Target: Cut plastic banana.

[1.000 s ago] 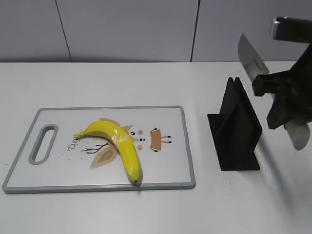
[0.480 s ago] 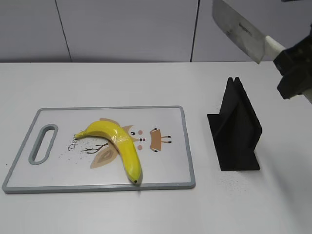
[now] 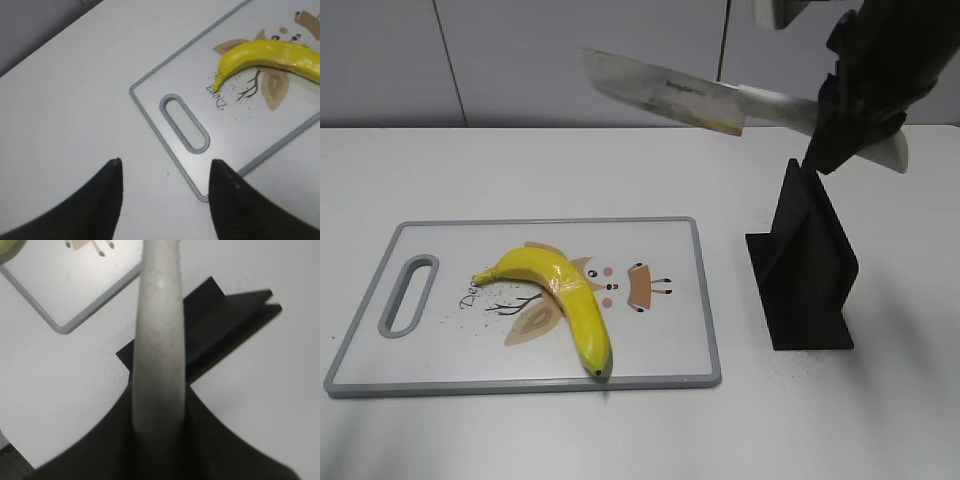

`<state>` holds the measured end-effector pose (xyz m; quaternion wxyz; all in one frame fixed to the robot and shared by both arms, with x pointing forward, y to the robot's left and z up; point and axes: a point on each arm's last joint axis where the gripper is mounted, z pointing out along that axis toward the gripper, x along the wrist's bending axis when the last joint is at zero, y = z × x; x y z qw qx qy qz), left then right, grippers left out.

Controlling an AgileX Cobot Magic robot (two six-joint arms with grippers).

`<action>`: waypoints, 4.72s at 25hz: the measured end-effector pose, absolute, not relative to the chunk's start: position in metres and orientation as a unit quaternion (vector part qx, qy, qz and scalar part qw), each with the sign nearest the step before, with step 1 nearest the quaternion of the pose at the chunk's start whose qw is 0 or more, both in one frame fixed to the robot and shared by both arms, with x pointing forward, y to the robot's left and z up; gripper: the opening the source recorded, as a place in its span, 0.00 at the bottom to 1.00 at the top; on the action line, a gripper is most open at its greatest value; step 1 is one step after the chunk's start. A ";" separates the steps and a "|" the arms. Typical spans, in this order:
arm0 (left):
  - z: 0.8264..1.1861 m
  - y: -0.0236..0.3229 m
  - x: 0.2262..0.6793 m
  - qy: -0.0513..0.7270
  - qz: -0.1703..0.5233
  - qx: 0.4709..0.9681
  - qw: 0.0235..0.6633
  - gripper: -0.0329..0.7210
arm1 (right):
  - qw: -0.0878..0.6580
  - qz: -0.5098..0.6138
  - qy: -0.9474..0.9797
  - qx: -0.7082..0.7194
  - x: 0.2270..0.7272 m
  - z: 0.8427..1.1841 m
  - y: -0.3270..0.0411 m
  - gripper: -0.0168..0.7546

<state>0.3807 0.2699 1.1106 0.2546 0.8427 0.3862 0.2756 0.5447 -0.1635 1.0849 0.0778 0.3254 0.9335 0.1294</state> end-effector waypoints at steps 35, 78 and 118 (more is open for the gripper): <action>1.050 0.155 0.530 0.066 0.083 0.965 0.241 0.06 | 0.030 0.197 0.980 -0.030 0.588 1.038 -0.097 0.23; 1.051 0.156 0.520 0.079 0.070 0.962 0.252 0.05 | 0.037 0.181 0.983 -0.022 0.587 1.058 -0.096 0.24; 1.095 0.287 0.487 0.629 0.070 0.764 0.127 0.83 | -0.007 0.196 0.800 0.567 0.538 1.084 -0.130 0.23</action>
